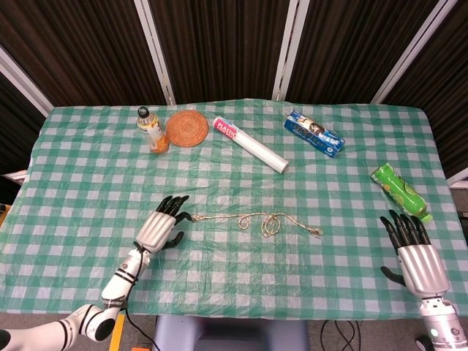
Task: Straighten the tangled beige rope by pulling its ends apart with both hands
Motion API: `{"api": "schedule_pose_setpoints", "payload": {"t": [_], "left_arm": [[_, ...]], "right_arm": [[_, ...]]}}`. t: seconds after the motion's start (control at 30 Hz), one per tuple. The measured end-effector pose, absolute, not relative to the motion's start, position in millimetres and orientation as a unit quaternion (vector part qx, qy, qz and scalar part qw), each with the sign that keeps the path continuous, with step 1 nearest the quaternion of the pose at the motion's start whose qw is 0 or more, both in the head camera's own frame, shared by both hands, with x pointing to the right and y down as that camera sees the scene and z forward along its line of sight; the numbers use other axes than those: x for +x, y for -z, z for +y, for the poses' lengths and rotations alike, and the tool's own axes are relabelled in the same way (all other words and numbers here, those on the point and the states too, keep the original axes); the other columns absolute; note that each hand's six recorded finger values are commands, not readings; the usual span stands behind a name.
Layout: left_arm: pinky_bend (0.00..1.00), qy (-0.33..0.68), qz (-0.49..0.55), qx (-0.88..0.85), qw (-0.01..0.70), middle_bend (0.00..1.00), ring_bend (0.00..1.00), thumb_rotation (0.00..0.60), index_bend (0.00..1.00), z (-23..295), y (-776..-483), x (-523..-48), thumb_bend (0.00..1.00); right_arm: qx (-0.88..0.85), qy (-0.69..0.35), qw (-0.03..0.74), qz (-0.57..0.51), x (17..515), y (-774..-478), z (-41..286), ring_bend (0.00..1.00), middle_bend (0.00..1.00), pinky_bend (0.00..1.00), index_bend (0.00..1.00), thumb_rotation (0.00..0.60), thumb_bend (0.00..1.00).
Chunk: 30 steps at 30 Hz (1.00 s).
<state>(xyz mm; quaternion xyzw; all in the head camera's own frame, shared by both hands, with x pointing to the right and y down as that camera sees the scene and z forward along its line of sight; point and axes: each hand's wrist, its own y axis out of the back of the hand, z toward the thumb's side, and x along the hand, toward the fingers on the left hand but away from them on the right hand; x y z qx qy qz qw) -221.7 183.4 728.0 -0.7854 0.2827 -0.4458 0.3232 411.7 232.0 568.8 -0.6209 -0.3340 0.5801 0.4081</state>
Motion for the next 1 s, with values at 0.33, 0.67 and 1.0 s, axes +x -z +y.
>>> {"api": "schedule_pose_setpoints", "payload": {"t": [0.33,0.67,1.0], "left_arm": [[0.02,0.428,0.300,-0.790,0.321,0.09,0.00,0.600,0.48,168.8,-748.9,-190.9,0.46],[0.02,0.446,0.298,-0.773,0.340,0.09,0.00,0.600,0.44,162.3,-769.2,-182.3,0.44],[0.02,0.453,0.286,-0.768,0.351,0.09,0.00,0.600,0.45,166.0,-777.7,-174.5,0.44]], "right_arm": [[-0.625,-0.582,0.399,-0.334,414.9,-568.3,231.2,0.00,0.00,0.00,0.00,0.600,0.18],[-0.627,-0.583,0.394,-0.335,419.8,-565.3,232.0,0.00,0.00,0.00,0.00,0.600,0.18],[-0.623,-0.586,0.394,-0.336,423.3,-563.0,232.9,0.00,0.00,0.00,0.00,0.600,0.18]]}}
